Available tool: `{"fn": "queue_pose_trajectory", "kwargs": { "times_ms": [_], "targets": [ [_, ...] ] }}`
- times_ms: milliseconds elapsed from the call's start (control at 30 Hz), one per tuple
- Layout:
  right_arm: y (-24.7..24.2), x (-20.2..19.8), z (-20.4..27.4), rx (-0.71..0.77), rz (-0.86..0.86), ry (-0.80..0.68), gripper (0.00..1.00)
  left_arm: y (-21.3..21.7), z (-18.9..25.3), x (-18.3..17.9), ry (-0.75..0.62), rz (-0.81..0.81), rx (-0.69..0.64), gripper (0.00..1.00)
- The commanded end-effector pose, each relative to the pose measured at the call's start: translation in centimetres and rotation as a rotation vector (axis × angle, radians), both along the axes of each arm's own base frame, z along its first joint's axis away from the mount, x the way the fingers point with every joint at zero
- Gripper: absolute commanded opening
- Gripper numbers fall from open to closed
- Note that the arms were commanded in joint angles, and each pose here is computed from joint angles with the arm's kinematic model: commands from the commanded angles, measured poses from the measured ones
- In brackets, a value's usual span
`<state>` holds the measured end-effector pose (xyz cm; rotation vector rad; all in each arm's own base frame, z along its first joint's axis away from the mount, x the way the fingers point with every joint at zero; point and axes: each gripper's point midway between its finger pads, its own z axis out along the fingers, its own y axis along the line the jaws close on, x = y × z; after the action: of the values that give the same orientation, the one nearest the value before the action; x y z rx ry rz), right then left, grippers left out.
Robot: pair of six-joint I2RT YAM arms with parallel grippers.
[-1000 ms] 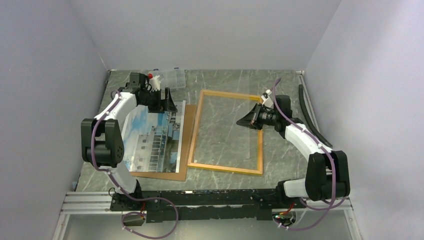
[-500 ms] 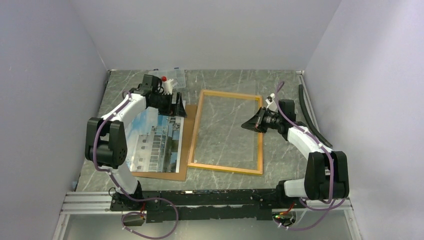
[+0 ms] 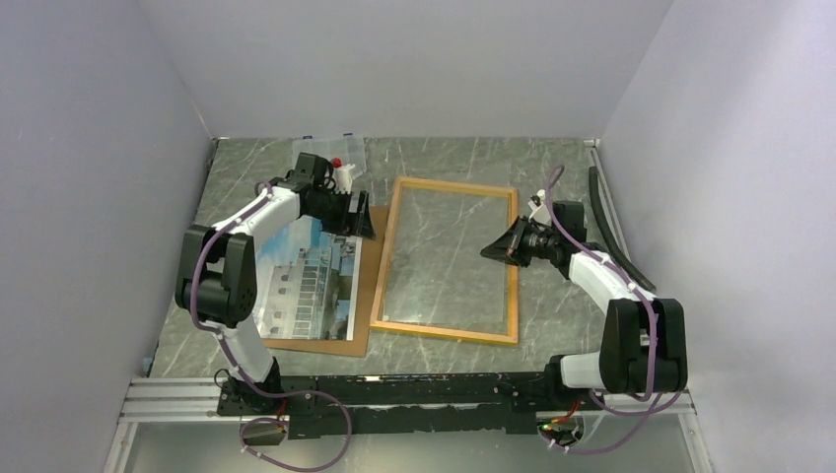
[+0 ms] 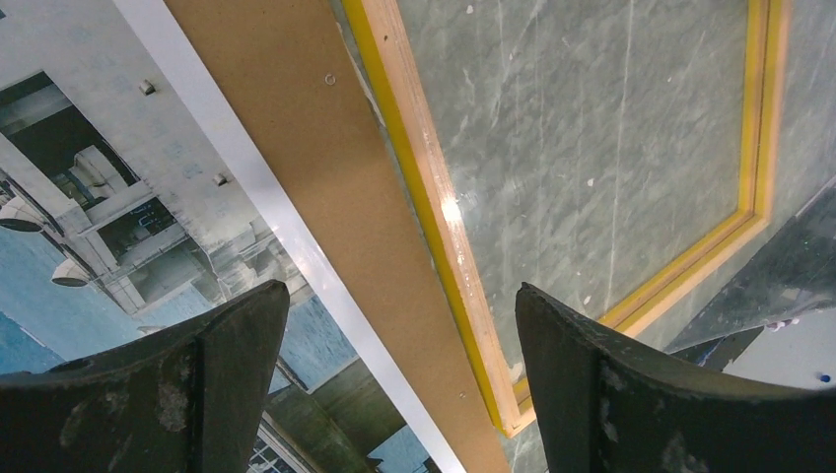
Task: Put the photo into the frame
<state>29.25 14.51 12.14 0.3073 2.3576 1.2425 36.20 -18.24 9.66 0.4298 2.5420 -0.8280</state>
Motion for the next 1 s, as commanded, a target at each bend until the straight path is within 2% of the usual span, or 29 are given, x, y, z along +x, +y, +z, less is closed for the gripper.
{"fn": "queue_pose_trajectory", "kwargs": {
  "times_ms": [0, 567, 967],
  "targets": [
    [-0.3, 0.0, -0.2, -0.005, -0.021, -0.028, 0.00, 0.1, 0.1, 0.4, -0.041, -0.011, 0.011, 0.91],
    [-1.9, 0.3, -1.0, -0.025, -0.095, -0.003, 0.00, 0.5, -0.5, 0.2, -0.050, -0.016, 0.032, 0.90],
    [-1.5, 1.3, -0.5, -0.004, -0.027, -0.022, 0.00, 0.1, -1.6, -0.1, -0.033, -0.038, 0.030, 0.85]
  ]
}}
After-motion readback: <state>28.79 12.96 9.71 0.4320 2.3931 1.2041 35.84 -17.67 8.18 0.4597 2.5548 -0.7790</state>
